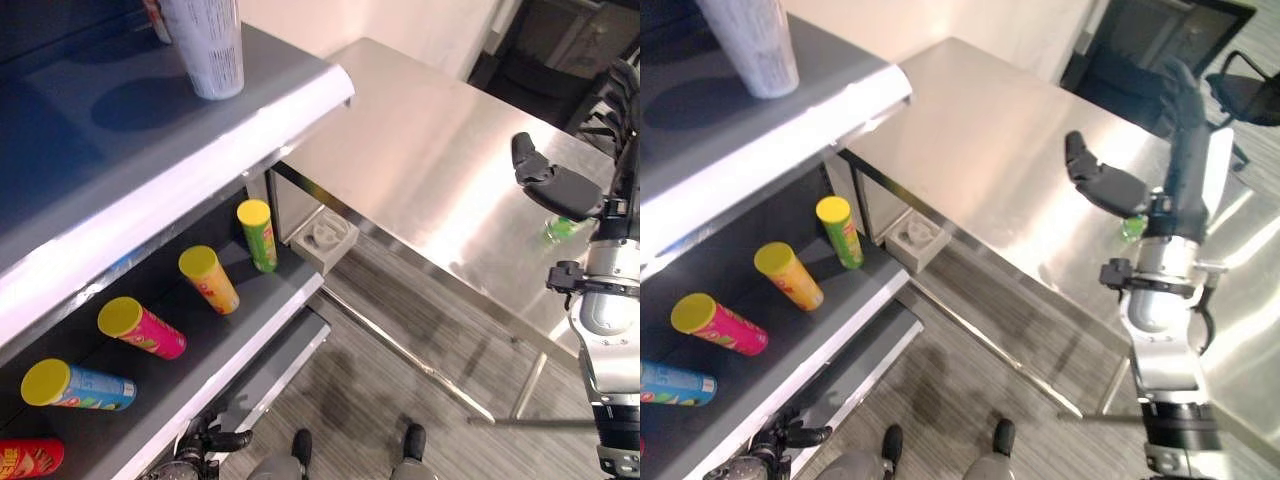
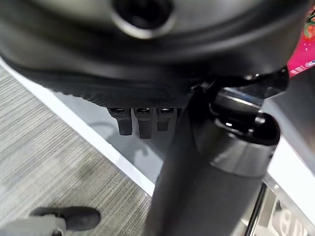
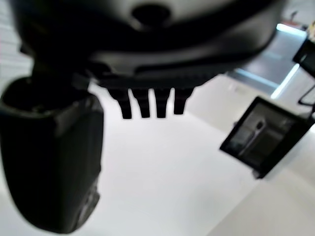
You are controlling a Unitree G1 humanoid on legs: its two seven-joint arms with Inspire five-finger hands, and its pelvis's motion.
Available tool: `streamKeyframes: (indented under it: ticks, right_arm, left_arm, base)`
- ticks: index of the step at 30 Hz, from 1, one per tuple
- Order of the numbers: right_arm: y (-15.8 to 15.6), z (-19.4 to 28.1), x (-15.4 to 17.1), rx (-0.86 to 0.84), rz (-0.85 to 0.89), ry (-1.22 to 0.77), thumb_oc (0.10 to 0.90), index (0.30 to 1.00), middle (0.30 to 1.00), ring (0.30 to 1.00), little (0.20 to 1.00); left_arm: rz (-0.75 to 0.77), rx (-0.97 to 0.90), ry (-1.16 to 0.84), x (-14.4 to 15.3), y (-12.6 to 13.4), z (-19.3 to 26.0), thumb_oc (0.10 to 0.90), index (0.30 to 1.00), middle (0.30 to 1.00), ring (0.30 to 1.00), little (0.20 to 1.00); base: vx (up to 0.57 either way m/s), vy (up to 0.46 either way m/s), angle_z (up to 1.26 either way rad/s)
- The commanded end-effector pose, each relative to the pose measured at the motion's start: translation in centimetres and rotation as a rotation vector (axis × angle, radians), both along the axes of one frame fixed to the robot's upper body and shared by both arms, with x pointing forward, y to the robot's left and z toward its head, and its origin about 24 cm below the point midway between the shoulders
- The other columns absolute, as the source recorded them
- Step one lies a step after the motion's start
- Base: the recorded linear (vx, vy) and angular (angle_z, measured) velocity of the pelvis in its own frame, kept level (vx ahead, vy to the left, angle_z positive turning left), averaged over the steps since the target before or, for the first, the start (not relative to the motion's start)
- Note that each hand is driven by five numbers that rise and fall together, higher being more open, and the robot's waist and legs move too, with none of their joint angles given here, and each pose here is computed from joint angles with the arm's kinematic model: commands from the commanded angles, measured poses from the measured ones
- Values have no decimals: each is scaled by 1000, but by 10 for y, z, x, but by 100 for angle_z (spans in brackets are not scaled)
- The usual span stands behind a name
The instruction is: Put the goods on the table back onto the shelves and tidy them up.
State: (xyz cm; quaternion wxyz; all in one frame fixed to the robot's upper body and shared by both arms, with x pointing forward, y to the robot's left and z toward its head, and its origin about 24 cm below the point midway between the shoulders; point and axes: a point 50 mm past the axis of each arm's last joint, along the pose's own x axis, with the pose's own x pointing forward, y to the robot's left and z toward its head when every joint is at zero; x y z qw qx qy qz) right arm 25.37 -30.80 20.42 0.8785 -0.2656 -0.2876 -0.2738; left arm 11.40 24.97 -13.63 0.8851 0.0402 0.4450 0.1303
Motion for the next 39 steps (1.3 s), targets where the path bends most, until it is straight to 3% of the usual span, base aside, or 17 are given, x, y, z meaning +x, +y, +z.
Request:
streamKeyframes:
  ticks: [1, 11, 19, 22, 28, 39]
  right_arm:
    - [-11, 51, -15, -77, -62, -224, 800, 900, 900, 900, 900]
    - [-27, 55, -30, -89, -67, -209, 800, 900, 900, 900, 900]
    - [-17, 62, -32, -56, 194, -177, 800, 900, 900, 900, 900]
    - [-14, 52, -33, -67, 313, -52, 800, 900, 900, 900, 900]
    - [-11, 34, -38, -115, 287, 43, 800, 900, 900, 900, 900]
    - [-12, 19, -42, -138, 237, 105, 800, 900, 900, 900, 900]
  left_arm:
    - [-32, 71, -84, 11, 13, 13, 800, 900, 900, 900, 900]
    - [-24, 11, -22, -4, 0, 1, 800, 900, 900, 900, 900]
    - [-31, -21, -19, -6, 0, 1, 800, 900, 900, 900, 900]
    - [-35, -24, -4, -10, 4, 0, 800, 900, 900, 900, 900]
    - [-82, -35, -23, 1, -4, 1, 800, 900, 900, 900, 900]
    - [-66, -27, -3, -2, 2, -1, 800, 900, 900, 900, 900]
  base:
    - [148, -320, 54]
    - [67, -232, 10]
    - [1, -187, 9]
    - [-38, -241, 1]
    - [-60, 10, 22]
    - [37, 84, -17]
